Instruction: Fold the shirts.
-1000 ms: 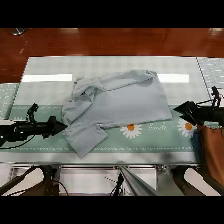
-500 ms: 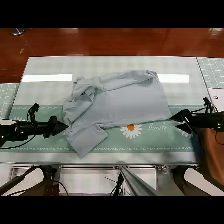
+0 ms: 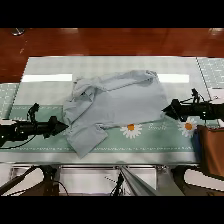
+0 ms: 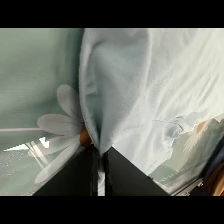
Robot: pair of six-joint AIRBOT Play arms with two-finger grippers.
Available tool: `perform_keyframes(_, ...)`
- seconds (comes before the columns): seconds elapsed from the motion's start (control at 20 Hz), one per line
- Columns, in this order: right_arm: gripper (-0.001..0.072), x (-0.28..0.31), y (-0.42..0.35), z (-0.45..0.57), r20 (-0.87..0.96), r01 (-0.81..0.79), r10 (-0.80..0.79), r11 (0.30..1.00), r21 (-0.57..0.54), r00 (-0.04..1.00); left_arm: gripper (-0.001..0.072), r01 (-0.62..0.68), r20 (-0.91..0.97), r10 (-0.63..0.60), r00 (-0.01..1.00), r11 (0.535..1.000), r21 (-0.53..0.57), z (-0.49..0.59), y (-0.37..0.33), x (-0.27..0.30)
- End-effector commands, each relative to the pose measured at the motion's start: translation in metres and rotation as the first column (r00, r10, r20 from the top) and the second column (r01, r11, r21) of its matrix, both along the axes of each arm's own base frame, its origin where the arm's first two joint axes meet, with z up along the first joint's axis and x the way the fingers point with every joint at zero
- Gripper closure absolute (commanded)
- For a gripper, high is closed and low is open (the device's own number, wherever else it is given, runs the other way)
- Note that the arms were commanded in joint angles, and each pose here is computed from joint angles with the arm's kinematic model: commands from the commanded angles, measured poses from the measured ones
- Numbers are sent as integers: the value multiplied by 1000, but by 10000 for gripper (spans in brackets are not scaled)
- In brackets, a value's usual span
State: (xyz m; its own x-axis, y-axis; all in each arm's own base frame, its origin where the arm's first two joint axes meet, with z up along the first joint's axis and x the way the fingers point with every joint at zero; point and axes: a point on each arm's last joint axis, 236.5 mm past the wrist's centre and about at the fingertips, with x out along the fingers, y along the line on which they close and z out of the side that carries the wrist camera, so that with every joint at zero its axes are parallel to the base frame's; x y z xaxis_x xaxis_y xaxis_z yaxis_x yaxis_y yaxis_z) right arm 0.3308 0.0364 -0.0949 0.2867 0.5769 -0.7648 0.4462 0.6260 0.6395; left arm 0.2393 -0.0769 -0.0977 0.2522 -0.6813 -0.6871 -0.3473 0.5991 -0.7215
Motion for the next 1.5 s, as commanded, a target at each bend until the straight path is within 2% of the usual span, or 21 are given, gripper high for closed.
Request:
perform_keyframes(0.0, 683, 28, 24, 12, 54, -76, 76, 997, -9, 996, 685, 4, 0, -4, 1000, 1000, -5, 1, -1, -1)
perform_keyframes(0.1, 684, 43, 23, 37, 94, -129, 130, 992, -20, 987, 685, 3, 33, -2, 999, 999, -34, 15, -4, 8)
perform_keyframes(0.15, 684, 53, 22, 62, 132, -175, 178, 984, -31, 975, 686, 8, 105, 0, 995, 997, -73, 40, -7, 24)
perform_keyframes(0.25, 684, 86, 8, 132, 248, -212, 240, 968, -135, 939, 686, -31, 328, 73, 942, 991, -132, 119, -2, 78)
perform_keyframes(0.3, 684, 106, 0, 183, 343, -190, 251, 961, -200, 905, 686, -55, 464, 123, 878, 986, -156, 173, 4, 106)
perform_keyframes(0.4, 684, 129, -5, 294, 541, -124, 276, 946, -300, 795, 687, -87, 711, 193, 676, 979, -182, 303, 18, 142)
perform_keyframes(0.55, 685, 105, -4, 463, 766, 41, 345, 900, -434, 542, 687, -133, 922, 91, 375, 990, -43, 467, 24, 133)
perform_keyframes(0.7, 684, 30, 9, 563, 855, 200, 401, 855, -478, 329, 688, -220, 967, -85, 242, 965, 140, 563, 13, 84)
perform_keyframes(0.75, 684, 4, 10, 579, 855, 246, 424, 831, -498, 298, 688, -280, 961, -153, 228, 935, 216, 579, 14, 68)
perform_keyframes(0.85, 684, -51, 12, 608, 853, 344, 464, 781, -521, 238, 688, -406, 930, -280, 239, 841, 358, 599, 23, 32)
perform_keyframes(0.95, 684, -99, 7, 628, 845, 454, 497, 717, -529, 200, 688, -501, 914, -327, 241, 764, 406, 613, 28, -3)
perform_keyframes(1.1, 684, -155, 2, 637, 835, 548, 515, 649, -527, 193, 688, -577, 907, -368, 204, 704, 415, 622, 19, -52)
perform_keyframes(1.3, 684, -182, 1, 601, 823, 521, 491, 641, -564, 287, 687, -682, 902, -373, 218, 603, 414, 615, 37, -102)
perform_keyframes(1.35, 684, -182, 1, 585, 816, 493, 477, 651, -578, 326, 688, -689, 897, -375, 235, 587, 426, 610, 44, -106)
perform_keyframes(1.45, 684, -174, -1, 559, 799, 447, 460, 664, -600, 388, 687, -650, 881, -353, 315, 597, 471, 586, 51, -100)
